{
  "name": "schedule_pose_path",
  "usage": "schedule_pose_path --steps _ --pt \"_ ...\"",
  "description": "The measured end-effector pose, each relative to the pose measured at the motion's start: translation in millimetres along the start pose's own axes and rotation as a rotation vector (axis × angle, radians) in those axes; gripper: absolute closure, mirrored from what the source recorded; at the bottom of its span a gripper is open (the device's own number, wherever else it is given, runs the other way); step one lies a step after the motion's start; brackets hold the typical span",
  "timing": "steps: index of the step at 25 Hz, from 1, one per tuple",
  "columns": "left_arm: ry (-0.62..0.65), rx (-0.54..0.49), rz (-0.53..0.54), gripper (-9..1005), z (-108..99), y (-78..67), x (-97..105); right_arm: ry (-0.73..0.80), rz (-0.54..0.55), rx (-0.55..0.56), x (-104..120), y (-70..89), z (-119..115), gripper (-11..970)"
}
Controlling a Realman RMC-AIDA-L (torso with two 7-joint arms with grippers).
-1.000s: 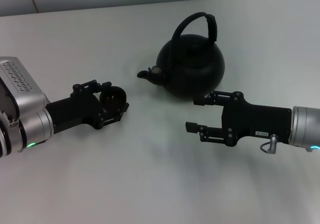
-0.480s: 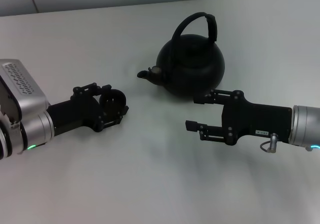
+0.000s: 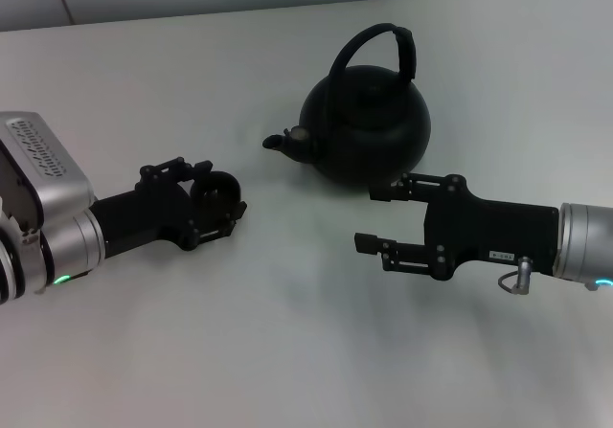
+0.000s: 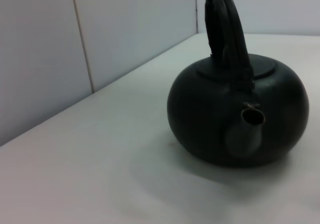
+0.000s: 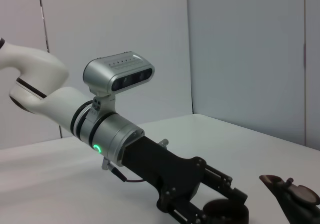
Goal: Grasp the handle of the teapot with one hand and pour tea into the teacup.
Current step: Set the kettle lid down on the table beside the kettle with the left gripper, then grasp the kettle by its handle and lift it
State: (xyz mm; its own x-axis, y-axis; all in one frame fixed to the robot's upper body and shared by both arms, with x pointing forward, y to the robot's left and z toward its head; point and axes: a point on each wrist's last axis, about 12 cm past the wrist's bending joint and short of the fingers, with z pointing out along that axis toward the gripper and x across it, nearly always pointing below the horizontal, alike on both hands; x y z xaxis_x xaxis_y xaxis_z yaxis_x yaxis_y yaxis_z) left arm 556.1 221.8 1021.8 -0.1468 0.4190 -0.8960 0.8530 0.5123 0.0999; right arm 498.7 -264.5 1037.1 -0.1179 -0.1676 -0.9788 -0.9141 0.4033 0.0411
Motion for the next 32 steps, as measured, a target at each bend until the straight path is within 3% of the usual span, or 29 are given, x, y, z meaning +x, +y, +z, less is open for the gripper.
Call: schedule_pose_path --steps 11,15,19,20,24,27,29,30,32 --pt "-0.028 0.001 -0.004 191 -1.5 -0.2 -2.6 0.0 0.002 0.0 0.4 0.5 -0.5 284" --pt "-0.12 0.001 0.002 191 -16.5 -1.0 -5.7 -0.001 0.004 0.003 0.7 0.5 -1.1 284" --pt "-0.212 0.001 0.015 191 -38.2 -5.2 -6.4 -0.002 0.006 0.006 0.7 0.4 -1.4 284" --pt "-0.249 0.008 0.008 191 -52.6 -8.7 -3.3 -0.002 0.006 0.008 1.0 0.5 -1.9 284" --pt "-0.274 0.002 -0.011 191 -77.1 -11.9 7.0 -0.002 0.007 0.01 1.3 0.7 -2.4 284" --pt "-0.293 0.009 -0.04 191 -114.0 -15.5 21.2 -0.002 0.008 0.01 1.5 0.8 -2.7 283" --pt "-0.297 0.012 -0.044 191 -119.5 -16.3 22.8 -0.002 0.009 0.01 1.6 0.9 -2.6 283" --pt "-0.303 0.017 -0.056 191 -141.7 -18.4 29.6 -0.002 0.009 0.01 1.6 0.9 -2.6 283" --pt "-0.298 0.02 -0.067 191 -160.4 -20.6 35.8 -0.002 0.011 0.01 1.8 1.1 -2.7 283"
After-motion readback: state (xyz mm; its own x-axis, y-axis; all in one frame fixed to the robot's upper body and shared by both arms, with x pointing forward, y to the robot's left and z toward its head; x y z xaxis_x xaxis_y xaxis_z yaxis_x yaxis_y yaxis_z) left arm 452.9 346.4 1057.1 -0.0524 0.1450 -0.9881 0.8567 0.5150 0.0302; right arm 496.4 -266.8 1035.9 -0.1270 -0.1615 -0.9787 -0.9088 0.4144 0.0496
